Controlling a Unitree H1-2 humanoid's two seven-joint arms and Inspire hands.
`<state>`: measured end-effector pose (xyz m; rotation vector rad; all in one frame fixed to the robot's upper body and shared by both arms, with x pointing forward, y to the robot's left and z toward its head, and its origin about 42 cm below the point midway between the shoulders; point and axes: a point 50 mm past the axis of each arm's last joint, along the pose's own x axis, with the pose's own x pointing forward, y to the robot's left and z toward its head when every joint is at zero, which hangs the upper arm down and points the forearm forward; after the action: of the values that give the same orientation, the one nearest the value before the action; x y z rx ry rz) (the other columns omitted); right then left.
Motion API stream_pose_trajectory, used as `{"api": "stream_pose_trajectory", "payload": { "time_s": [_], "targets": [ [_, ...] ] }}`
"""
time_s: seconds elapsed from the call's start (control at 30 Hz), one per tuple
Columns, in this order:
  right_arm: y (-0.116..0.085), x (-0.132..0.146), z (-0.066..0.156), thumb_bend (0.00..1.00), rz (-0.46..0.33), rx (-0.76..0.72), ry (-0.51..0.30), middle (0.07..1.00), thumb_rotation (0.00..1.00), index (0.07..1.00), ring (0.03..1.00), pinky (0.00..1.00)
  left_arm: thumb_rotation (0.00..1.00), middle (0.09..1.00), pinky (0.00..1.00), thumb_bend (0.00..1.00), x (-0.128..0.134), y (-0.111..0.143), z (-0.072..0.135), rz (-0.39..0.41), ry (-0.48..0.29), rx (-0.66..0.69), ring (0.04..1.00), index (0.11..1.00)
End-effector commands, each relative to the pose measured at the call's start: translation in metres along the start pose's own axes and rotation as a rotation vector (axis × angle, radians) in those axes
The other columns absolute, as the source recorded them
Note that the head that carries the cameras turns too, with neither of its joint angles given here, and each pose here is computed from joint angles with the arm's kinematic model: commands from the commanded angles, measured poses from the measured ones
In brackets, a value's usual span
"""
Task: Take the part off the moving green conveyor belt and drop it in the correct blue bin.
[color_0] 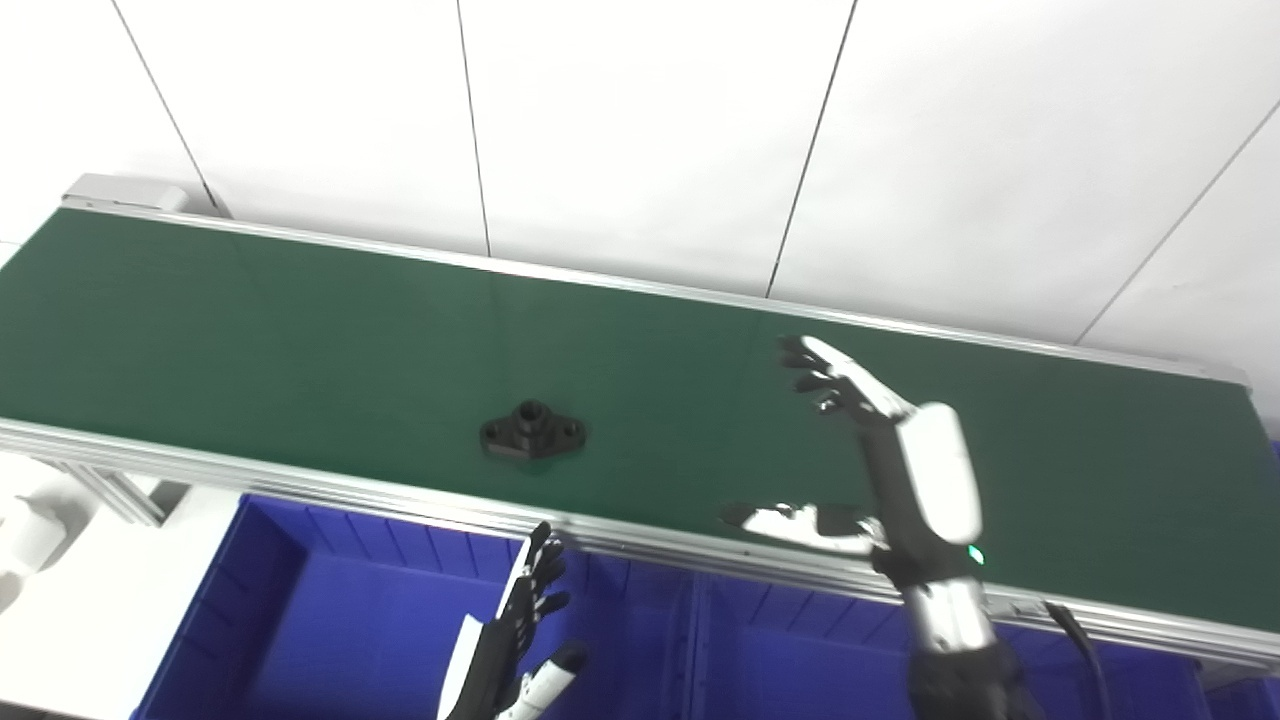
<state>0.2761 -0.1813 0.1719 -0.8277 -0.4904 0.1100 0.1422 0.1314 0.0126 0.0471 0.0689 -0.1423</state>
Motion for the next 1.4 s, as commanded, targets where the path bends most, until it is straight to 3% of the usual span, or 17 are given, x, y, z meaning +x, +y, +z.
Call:
{"api": "stream_pose_trajectory", "payload": {
  "time_s": [0.0,0.27,0.5,1.0,1.17,1.27,1.37],
  "targets": [
    [0.0,0.022,0.004,0.96,-0.008,-0.047,-0.034,0.724,0.25,0.78,0.626,0.5,0.86,0.95,0.85,0.81,0.011,-0.022,0.015,-0.015,-0.06,-0.05,0.924,1.0],
    [0.026,0.068,0.007,0.96,0.078,-0.179,-0.061,0.7,0.26,0.765,0.616,0.48,0.85,0.939,0.84,0.82,0.013,-0.026,0.018,-0.018,-0.067,-0.042,0.903,1.0],
    [0.049,0.087,0.009,0.96,0.167,-0.242,-0.051,0.705,0.28,0.765,0.615,0.49,0.85,0.942,0.83,0.83,0.013,-0.028,0.019,-0.02,-0.069,-0.037,0.898,1.0],
    [0.096,0.092,-0.002,0.97,0.329,-0.274,0.002,0.675,0.28,0.736,0.573,0.44,0.85,0.942,0.83,0.83,0.013,-0.032,0.024,-0.019,-0.072,-0.041,0.9,1.0],
    [0.105,0.087,-0.013,0.94,0.367,-0.261,0.044,0.626,0.28,0.696,0.511,0.41,0.85,0.941,0.83,0.82,0.012,-0.033,0.024,-0.019,-0.078,-0.037,0.896,1.0],
    [0.112,0.084,-0.019,0.92,0.376,-0.239,0.064,0.603,0.26,0.673,0.487,0.38,0.85,0.942,0.83,0.81,0.012,-0.033,0.024,-0.022,-0.081,-0.034,0.896,1.0],
    [0.118,0.08,-0.023,0.85,0.38,-0.225,0.073,0.566,0.17,0.637,0.45,0.35,0.85,0.943,0.83,0.79,0.011,-0.034,0.024,-0.024,-0.08,-0.03,0.895,1.0]
  ]
}}
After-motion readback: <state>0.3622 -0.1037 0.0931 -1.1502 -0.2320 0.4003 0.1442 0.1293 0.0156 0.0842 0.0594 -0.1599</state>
